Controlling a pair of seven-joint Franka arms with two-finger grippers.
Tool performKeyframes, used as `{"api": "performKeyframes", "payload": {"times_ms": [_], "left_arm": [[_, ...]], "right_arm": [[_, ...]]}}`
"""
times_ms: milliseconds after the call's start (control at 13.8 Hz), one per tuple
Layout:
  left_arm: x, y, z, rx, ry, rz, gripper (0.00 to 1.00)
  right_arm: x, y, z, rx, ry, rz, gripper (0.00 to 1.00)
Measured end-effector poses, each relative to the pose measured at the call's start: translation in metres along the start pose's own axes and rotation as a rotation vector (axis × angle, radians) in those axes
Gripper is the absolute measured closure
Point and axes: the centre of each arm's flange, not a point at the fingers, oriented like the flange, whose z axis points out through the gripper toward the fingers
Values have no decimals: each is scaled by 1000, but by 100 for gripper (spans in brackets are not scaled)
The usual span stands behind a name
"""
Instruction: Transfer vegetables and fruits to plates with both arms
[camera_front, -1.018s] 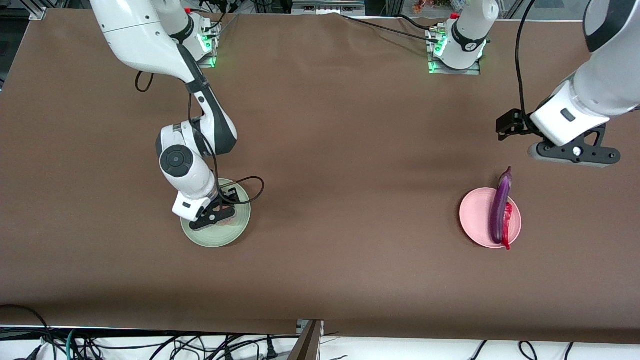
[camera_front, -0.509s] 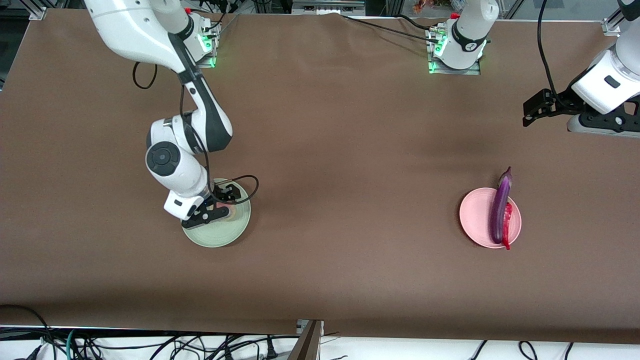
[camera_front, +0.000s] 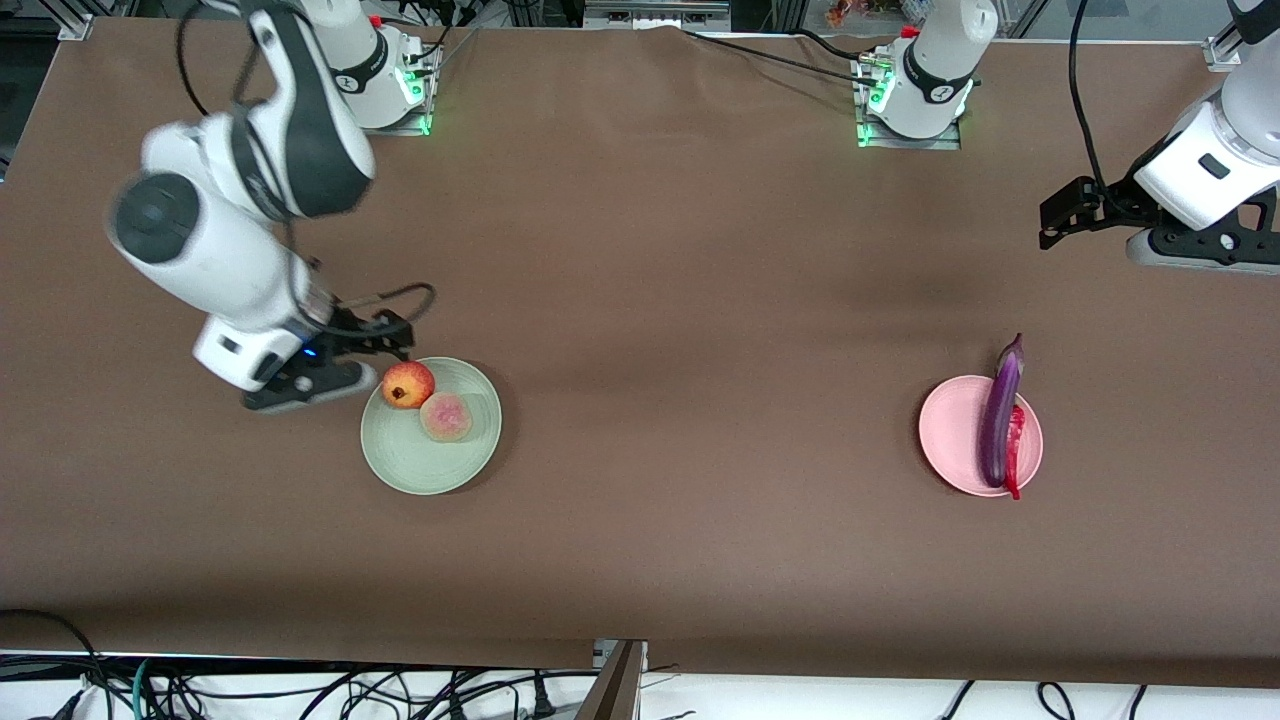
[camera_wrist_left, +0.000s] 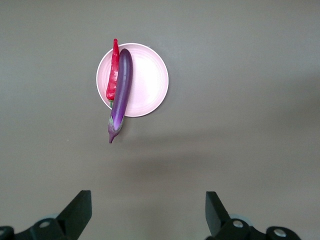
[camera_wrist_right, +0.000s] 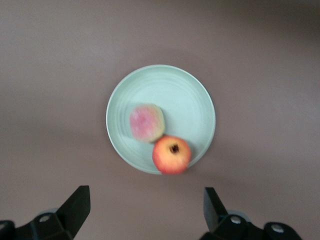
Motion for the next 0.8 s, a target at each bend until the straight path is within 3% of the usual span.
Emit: {"api": "performKeyframes", "payload": {"times_ms": [291, 800], "left_arm": [[-3, 5, 1, 1, -24, -8, 0], [-3, 5, 1, 1, -26, -8, 0]], "right_arm": [[-50, 9, -74, 32, -66, 84, 0], [-64, 17, -101, 41, -41, 109, 0]]}}
